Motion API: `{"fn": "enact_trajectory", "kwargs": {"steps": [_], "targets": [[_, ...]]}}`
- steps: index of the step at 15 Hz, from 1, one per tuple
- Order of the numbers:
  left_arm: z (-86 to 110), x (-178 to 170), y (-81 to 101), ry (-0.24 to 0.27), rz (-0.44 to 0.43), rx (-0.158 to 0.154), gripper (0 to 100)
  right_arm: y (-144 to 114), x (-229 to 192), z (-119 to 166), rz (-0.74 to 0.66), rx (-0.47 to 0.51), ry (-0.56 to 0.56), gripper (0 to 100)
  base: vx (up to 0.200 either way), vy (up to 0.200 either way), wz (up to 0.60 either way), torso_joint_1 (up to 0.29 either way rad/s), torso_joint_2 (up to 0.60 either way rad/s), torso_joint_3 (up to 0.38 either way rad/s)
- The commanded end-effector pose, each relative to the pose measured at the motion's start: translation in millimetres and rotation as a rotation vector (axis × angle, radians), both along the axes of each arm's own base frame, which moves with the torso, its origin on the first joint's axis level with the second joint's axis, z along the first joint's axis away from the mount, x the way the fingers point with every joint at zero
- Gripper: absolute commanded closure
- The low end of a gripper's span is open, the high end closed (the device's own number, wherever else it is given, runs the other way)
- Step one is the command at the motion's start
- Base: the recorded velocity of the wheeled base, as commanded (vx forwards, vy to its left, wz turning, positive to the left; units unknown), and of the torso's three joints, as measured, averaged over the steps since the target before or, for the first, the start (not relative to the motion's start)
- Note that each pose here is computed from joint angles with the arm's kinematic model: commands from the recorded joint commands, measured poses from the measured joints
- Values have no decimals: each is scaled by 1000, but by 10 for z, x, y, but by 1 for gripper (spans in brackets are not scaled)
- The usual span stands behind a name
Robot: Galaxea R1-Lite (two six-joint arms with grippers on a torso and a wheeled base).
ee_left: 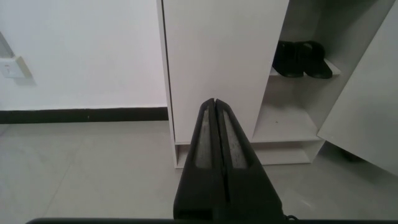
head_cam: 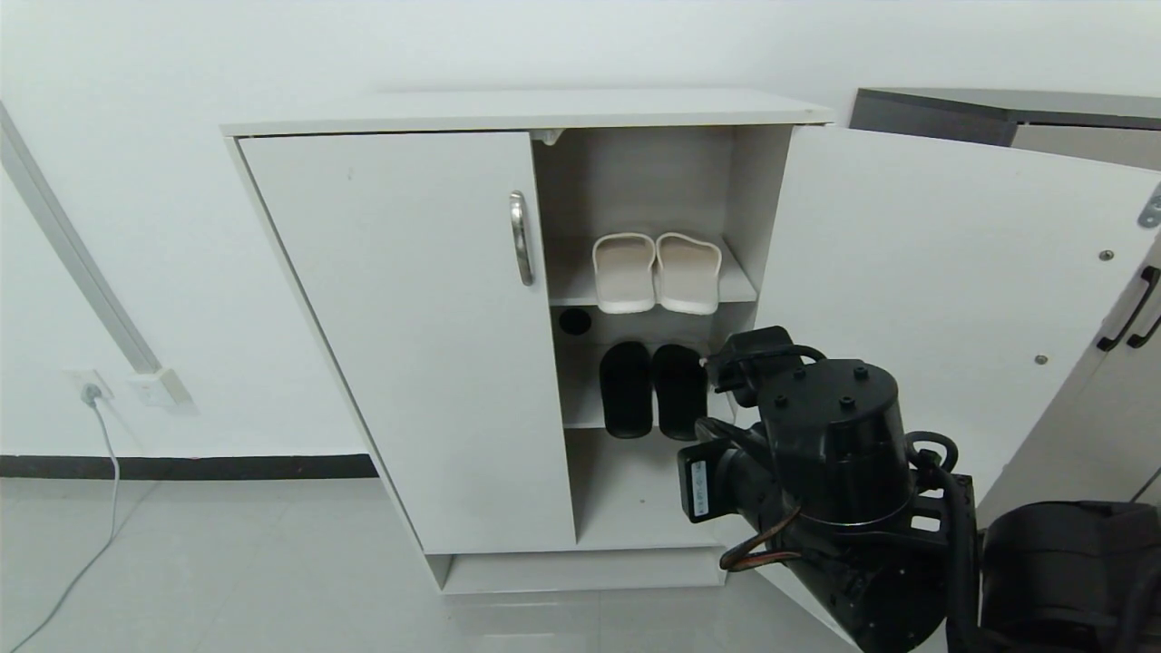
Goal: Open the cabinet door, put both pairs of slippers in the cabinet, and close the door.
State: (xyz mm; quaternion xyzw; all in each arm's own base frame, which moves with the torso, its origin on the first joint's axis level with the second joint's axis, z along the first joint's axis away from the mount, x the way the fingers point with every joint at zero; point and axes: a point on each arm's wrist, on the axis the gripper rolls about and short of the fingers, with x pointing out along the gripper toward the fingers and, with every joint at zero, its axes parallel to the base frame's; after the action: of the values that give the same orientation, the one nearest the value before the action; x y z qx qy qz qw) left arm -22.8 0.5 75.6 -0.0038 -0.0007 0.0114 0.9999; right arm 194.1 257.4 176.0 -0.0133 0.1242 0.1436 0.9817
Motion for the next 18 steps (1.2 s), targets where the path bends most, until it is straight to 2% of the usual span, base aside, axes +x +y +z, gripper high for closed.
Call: {"fn": "enact_trajectory", "kwargs": {"steps": [1, 9, 12, 18], "targets": [[0, 0, 0, 0, 0, 0, 100, 6, 0, -8, 1, -2, 1, 100, 0, 0, 0, 0, 0, 0], [0, 0, 0, 0, 0, 0, 100, 11, 3, -18, 3, -4, 4, 100, 0, 0, 0, 1, -20, -22], [0, 0, 0, 0, 0, 0, 100, 11, 3, -18, 3, -4, 4, 100, 0, 0, 0, 15, -198, -321], [0, 0, 0, 0, 0, 0, 100, 8, 2, -15, 1, -5, 3, 100, 0, 0, 0, 76, -505, -362]]}}
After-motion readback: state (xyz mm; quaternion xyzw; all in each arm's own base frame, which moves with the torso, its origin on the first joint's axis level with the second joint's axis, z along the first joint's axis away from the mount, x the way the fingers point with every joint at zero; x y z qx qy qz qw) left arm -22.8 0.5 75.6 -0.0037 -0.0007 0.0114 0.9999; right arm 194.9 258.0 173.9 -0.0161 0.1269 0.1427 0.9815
